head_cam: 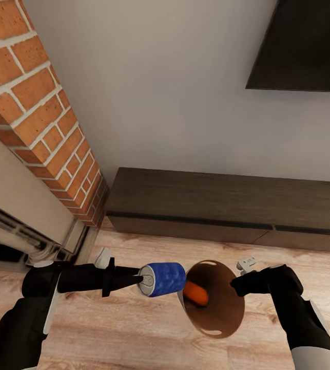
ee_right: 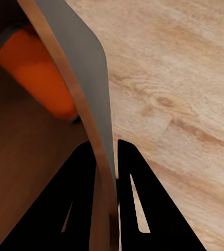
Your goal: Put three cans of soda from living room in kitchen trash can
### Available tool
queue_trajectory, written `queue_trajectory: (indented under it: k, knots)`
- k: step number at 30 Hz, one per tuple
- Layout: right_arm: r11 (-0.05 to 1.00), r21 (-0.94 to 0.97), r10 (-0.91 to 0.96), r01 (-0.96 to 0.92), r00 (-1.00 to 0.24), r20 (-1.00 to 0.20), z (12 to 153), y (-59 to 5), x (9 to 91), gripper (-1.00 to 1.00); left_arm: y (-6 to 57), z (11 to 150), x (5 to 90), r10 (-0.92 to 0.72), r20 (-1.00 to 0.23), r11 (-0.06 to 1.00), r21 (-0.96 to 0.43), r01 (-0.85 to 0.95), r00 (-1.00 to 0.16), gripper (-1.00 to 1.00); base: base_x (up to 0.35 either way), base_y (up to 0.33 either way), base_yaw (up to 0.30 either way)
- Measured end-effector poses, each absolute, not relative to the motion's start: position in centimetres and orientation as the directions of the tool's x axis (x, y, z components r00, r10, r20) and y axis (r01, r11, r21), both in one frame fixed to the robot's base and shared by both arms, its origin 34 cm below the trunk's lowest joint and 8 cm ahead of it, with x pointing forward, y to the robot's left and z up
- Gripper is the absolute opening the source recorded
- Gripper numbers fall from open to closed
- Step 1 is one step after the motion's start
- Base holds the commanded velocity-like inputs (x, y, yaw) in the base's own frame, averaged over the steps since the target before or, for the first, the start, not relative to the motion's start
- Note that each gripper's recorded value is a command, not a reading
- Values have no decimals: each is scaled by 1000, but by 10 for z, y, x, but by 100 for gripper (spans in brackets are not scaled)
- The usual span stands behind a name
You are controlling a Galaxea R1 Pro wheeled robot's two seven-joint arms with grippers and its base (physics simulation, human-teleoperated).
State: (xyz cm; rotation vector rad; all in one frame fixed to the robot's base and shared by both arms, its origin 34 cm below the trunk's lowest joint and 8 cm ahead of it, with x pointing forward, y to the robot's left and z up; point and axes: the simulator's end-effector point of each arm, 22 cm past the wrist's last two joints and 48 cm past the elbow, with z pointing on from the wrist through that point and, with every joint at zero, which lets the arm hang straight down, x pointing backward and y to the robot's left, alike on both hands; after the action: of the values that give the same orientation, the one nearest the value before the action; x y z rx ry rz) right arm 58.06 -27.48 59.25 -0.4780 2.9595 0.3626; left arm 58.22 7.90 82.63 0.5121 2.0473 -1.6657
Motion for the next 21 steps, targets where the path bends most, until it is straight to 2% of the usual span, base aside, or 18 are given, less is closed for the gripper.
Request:
queue_trajectory:
  k: [12, 21]
  knots:
    - [926, 201, -291, -320, -943, -158, 592, -276, 582, -100, 63, 833, 582, -16, -545, 171, -828, 534, -839, -100, 0, 0, 0]
    - [925, 210, -287, -318, -944, -163, 592, -269, 583, -100, 29, 814, 572, 75, -543, 205, -813, 546, -837, -100, 0, 0, 0]
